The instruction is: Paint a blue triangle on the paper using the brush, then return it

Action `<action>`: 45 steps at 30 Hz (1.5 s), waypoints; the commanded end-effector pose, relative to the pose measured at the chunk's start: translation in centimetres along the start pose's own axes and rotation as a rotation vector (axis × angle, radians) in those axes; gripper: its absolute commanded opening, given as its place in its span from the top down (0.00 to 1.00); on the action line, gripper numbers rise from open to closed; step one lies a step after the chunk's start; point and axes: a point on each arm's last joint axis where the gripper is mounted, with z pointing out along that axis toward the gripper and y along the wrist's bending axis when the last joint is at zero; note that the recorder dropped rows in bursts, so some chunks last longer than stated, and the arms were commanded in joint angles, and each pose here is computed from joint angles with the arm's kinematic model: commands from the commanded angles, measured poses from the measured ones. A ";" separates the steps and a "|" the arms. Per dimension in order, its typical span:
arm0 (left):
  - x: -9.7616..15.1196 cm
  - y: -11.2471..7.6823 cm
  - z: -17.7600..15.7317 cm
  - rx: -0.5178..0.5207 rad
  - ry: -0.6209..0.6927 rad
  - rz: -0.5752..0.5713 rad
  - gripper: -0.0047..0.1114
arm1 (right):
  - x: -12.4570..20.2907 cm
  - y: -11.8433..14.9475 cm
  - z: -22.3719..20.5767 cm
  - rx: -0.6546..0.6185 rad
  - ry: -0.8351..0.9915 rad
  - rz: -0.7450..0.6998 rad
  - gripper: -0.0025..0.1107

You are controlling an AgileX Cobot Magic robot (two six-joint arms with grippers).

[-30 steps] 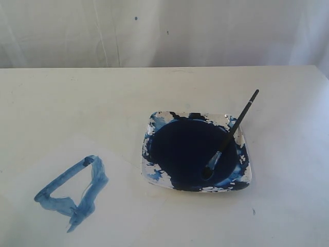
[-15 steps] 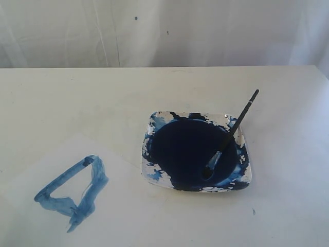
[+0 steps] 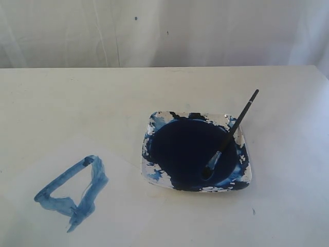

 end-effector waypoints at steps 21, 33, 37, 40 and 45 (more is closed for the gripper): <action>0.1 0.0 0.0 0.005 -0.007 -0.007 0.96 | 10.7 -0.6 -2.6 0.219 0.255 -0.045 0.95; 0.1 0.0 0.0 0.005 -0.007 -0.007 0.96 | 13.5 -0.6 -3.4 0.285 0.206 0.061 0.95; 0.1 0.0 0.0 0.005 -0.007 -0.007 0.96 | 13.6 -0.6 -3.4 0.285 0.206 0.061 0.95; 0.1 0.0 0.0 0.005 -0.007 -0.007 0.96 | 13.6 -0.6 -3.4 0.284 0.209 0.059 0.95; 0.1 0.0 0.0 0.005 -0.007 -0.007 0.96 | 14.8 -0.4 -4.1 0.286 0.334 0.075 0.95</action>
